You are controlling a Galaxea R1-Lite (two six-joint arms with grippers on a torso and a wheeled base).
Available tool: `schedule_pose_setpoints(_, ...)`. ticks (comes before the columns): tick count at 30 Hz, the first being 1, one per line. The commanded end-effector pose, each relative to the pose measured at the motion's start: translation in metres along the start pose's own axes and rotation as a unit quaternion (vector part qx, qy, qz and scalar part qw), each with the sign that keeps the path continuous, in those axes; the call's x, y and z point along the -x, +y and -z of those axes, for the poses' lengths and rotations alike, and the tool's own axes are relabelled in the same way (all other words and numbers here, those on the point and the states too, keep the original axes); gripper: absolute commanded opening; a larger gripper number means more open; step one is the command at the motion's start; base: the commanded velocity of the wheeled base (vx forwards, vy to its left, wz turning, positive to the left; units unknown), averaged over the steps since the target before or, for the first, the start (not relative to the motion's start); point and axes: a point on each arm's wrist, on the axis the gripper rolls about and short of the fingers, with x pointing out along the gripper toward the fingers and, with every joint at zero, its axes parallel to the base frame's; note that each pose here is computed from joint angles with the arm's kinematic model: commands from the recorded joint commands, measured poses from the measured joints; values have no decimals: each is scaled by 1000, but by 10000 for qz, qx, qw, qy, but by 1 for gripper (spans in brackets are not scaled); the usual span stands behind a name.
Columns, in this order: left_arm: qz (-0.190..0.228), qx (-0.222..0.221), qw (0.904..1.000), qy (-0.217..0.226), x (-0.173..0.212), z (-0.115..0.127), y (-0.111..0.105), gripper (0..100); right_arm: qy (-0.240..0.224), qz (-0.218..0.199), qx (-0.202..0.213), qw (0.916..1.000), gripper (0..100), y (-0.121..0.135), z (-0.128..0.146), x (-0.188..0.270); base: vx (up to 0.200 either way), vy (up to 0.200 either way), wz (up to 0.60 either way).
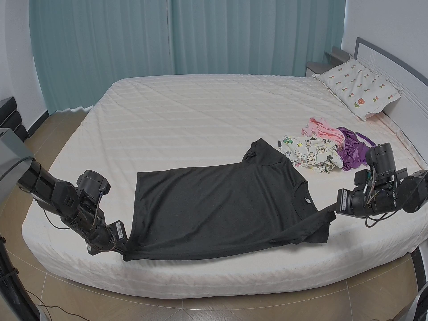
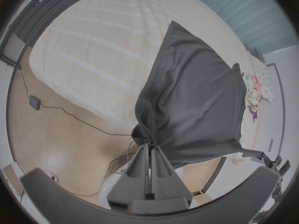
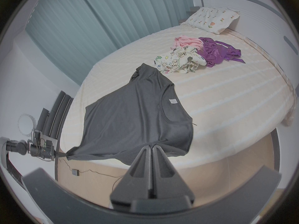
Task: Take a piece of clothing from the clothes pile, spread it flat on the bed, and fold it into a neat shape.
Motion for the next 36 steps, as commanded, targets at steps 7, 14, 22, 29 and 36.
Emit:
schedule_pose_setpoints(7, -11, -122, 9999, 56, 0, 0, -3, 0, -2, 43, 1, 10000, 0, -8, 5, 9, 0, 0, 0)
schedule_pose_setpoints(14, 142, -81, 9996, -222, 2, -18, -13, 0, -150, -122, -5, 9998, 0, -1, -17, -6, 0, 0, 0)
schedule_pose_setpoints(22, 195, 119, 9990, -372, -12, -41, -24, 0, -195, -133, -61, 9997, 0, 3, -35, -32, 0, 0, 0)
schedule_pose_setpoints(29, 144, 452, 9972, -586, -36, -68, -37, 0, -236, -144, -385, 9989, 0, 7, -51, -63, 0, 0, 0)
schedule_pose_setpoints(36, 11, 641, 9954, -710, -56, -84, -39, 0, -258, -148, -546, 9981, 0, 8, -59, -81, 0, 0, 0)
